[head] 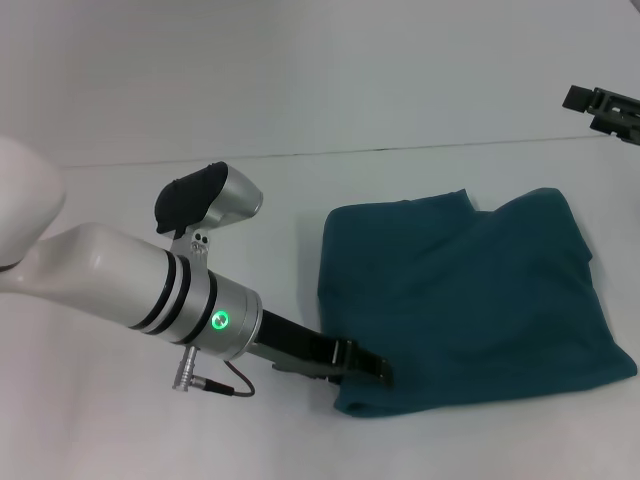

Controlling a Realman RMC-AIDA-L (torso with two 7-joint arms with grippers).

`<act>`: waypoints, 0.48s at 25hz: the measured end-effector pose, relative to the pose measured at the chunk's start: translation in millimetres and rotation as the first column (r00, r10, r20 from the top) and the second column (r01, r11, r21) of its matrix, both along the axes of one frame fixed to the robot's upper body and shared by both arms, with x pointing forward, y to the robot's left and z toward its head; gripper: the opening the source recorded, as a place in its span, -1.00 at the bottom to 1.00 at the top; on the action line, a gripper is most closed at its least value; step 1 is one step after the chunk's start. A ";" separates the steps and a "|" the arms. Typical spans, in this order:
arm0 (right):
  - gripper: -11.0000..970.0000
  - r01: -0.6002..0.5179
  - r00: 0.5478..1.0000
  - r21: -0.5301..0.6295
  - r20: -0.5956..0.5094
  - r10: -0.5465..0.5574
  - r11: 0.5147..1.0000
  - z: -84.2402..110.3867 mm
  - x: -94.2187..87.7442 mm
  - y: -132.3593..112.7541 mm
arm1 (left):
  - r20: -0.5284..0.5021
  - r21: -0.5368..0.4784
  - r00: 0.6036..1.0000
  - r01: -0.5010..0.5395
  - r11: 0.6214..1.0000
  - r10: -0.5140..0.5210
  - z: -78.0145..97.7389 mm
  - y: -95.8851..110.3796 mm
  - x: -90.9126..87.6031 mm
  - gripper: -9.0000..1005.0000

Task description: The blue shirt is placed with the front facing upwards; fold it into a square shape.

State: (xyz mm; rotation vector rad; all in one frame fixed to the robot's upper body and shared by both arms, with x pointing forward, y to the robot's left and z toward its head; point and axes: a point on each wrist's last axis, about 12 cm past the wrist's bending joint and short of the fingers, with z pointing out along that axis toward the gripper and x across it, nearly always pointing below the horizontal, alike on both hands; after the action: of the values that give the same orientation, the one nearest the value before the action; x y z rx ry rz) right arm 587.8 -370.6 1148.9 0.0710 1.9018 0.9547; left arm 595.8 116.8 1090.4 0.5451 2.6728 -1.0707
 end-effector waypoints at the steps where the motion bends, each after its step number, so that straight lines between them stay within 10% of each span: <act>1: 0.89 0.000 1.000 0.001 0.003 0.000 1.000 0.2 0.2 0.2 | 0.008 0.003 1.000 -0.001 1.000 0.001 -0.1 0.2 0.7 0.39; 12: 0.89 -0.001 1.000 0.007 0.006 0.001 1.000 0.0 -0.2 0.3 | 0.056 0.048 0.998 0.016 0.999 -0.019 -1.7 -2.5 3.7 -0.10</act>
State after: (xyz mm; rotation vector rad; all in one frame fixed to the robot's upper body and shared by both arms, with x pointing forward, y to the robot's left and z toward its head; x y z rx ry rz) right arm 587.6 -370.3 1148.8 0.0716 1.8929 0.9612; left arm 599.5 114.3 1088.7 0.5998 2.6547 -0.9834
